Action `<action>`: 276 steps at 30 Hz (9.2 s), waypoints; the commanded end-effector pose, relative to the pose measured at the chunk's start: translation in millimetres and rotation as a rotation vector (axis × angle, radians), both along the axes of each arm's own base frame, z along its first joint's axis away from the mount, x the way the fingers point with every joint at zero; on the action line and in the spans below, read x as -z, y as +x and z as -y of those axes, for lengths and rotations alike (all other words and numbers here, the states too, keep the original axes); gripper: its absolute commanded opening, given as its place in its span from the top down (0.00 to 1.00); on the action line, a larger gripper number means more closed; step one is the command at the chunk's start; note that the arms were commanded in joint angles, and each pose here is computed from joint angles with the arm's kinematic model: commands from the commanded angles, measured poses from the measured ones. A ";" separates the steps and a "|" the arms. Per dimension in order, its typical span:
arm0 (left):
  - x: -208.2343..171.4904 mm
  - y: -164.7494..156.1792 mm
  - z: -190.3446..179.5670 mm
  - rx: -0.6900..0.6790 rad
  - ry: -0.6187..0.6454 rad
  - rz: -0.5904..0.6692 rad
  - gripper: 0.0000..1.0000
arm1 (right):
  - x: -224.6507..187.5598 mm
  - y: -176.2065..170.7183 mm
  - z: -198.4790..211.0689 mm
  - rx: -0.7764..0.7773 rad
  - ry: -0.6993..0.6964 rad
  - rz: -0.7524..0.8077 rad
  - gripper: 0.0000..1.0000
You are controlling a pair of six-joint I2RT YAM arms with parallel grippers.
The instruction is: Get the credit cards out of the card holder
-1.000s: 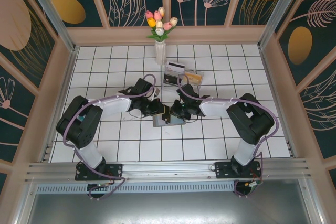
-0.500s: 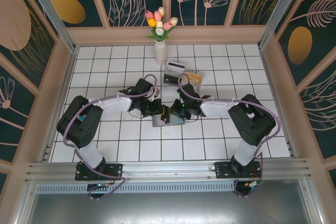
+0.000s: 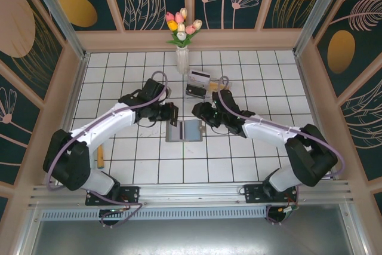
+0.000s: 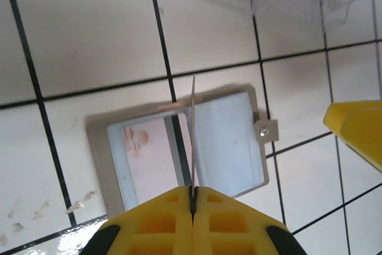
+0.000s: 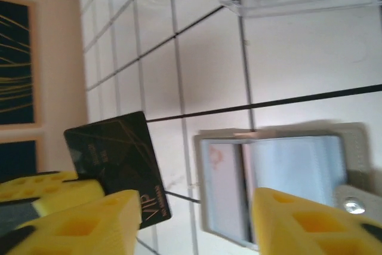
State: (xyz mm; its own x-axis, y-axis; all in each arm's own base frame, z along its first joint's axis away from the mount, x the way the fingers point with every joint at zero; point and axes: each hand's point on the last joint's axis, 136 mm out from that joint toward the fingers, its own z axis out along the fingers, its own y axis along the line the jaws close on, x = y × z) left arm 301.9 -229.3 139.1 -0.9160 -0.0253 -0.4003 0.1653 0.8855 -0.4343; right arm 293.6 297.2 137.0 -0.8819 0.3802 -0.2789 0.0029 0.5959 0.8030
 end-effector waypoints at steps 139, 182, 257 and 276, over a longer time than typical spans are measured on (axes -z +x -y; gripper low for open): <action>1.5 81.0 -102.7 -0.305 -0.099 0.089 0.02 | 17.2 157.0 -0.2 -1.034 -0.750 0.815 0.79; 52.6 -0.1 -7.1 -0.237 -0.318 -0.166 0.29 | 43.8 -13.6 -30.5 -0.155 -0.125 -0.110 0.66; 127.0 -32.7 -22.5 -0.291 -0.140 -0.331 0.81 | 91.3 -37.0 -28.5 -0.357 -0.205 -0.159 1.00; 27.9 11.7 29.0 -0.059 -0.493 -0.140 0.47 | 19.2 -29.9 -0.3 -0.345 0.042 0.016 1.00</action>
State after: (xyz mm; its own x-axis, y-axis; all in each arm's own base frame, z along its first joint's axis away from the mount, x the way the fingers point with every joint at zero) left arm 301.3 -250.4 73.3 -0.9557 -0.2636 -0.1308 -0.0785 0.6567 -0.7500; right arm 260.7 298.9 91.5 -0.9721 0.0691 -0.2243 -0.1383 0.6036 0.7852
